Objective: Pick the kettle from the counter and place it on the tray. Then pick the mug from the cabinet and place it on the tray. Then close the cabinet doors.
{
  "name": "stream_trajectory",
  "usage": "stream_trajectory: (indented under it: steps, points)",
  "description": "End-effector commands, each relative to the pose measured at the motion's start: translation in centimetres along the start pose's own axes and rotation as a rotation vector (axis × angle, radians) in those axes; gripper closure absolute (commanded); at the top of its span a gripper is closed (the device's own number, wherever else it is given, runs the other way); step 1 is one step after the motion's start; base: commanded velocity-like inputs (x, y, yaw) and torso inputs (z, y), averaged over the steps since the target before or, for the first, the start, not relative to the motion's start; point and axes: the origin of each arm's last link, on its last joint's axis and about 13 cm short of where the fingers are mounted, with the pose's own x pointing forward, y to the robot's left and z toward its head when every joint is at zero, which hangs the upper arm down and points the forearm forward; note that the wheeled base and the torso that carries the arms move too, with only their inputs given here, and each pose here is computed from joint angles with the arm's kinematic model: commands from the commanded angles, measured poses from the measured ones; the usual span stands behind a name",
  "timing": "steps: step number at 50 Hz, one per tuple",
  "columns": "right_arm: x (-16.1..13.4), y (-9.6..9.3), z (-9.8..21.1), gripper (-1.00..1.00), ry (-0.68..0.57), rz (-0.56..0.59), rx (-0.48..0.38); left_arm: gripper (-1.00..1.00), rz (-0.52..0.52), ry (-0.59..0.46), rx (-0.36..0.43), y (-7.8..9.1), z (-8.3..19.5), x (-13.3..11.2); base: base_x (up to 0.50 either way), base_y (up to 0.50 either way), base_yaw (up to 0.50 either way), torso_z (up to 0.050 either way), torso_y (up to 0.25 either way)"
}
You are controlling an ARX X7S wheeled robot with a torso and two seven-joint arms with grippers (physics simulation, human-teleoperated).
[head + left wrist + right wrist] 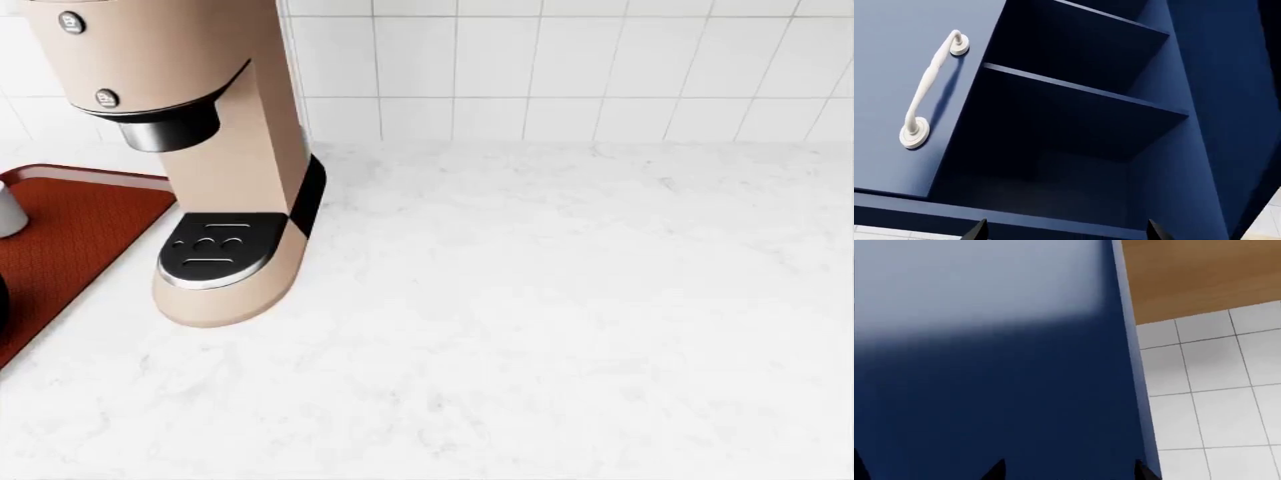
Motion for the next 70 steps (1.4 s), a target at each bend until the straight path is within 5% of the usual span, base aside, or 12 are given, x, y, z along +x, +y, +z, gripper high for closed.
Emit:
stream_trajectory:
  steps: [1,9,17,35,57,70]
  points:
    - [1.5,2.4,-3.4,-1.00,0.146,0.194,0.161,-1.00,0.003,0.002,-0.001,0.1,0.0,-0.2,0.00,0.00,0.01,0.000,0.000]
    - [1.7,3.2,-4.9,-1.00,0.234,0.273,0.284,-1.00,0.011,0.002,0.000,0.4,0.0,-0.4,0.00,0.00,0.01,0.000,0.000]
    - [1.9,4.0,-6.8,-1.00,0.293,0.307,0.300,-1.00,0.015,0.000,0.000,0.5,0.0,-0.4,0.00,0.00,0.01,0.000,0.000]
    - [2.0,5.3,-12.1,-1.00,0.379,0.273,0.003,-1.00,0.025,0.006,-0.005,0.8,-0.3,-0.7,0.00,0.00,0.01,0.000,0.000]
    - [-1.9,9.5,-11.3,-1.00,0.331,0.519,-0.116,-1.00,0.034,0.011,-0.009,1.1,-0.5,-0.8,0.00,0.00,0.01,0.000,0.000]
    - [-1.2,9.5,-14.3,-1.00,0.354,0.468,-0.338,-1.00,0.044,0.010,-0.013,1.4,-0.5,-1.0,0.00,0.00,0.01,0.000,0.000]
